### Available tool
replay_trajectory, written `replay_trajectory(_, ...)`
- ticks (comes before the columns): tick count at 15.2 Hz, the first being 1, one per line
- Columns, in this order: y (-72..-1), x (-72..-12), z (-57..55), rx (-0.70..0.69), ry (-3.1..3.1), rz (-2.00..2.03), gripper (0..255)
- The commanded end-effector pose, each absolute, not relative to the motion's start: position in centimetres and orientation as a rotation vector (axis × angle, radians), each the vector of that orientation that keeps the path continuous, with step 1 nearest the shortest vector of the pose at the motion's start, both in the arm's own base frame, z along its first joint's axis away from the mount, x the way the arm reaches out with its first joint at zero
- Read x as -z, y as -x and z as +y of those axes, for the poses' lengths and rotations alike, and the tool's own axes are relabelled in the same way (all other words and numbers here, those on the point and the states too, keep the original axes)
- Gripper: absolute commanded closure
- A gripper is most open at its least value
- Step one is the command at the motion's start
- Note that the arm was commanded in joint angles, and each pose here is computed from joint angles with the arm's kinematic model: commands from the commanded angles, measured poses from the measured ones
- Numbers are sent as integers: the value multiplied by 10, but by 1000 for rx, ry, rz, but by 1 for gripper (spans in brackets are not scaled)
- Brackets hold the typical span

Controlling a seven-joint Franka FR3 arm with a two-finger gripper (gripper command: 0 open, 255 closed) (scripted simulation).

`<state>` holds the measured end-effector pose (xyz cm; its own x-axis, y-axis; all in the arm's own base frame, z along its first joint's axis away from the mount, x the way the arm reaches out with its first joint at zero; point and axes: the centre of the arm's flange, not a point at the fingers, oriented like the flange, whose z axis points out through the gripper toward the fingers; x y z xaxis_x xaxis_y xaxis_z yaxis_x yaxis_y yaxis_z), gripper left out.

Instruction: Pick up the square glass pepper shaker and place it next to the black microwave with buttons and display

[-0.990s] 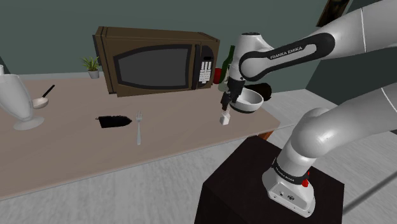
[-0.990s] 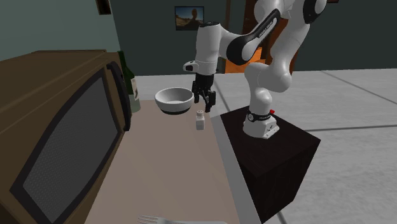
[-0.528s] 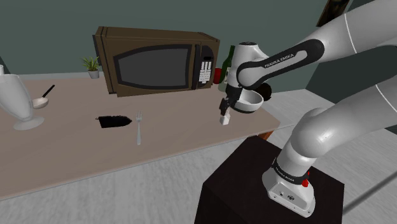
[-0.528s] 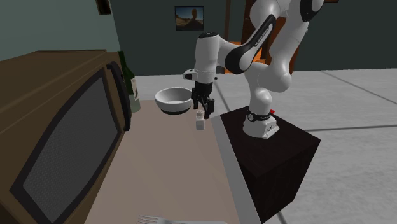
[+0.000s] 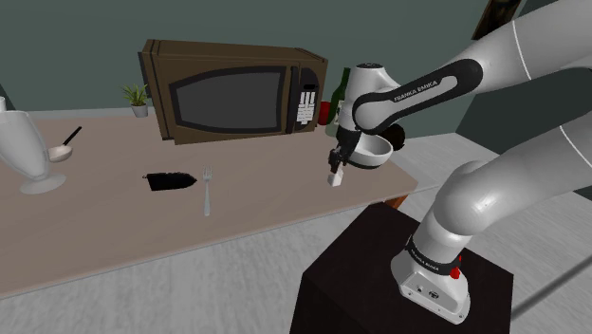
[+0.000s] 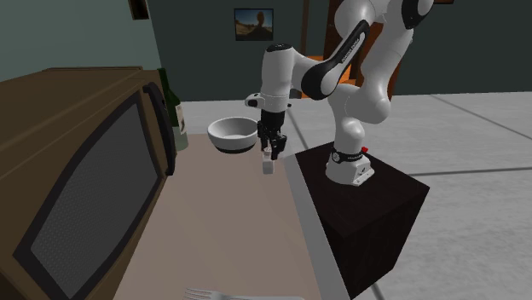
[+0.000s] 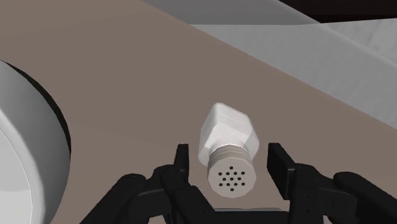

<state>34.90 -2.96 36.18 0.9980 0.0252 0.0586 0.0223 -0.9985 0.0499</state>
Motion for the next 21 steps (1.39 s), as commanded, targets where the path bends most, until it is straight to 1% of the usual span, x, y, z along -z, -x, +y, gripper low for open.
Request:
replay_trajectory(1,-349,-362,-30,-92,-3091,37,255)
replay_trajectory(9,-349,-362,-30,-92,-3091,37,255)
replay_trajectory(21,-349,-425,-30,-92,-3091,37,255)
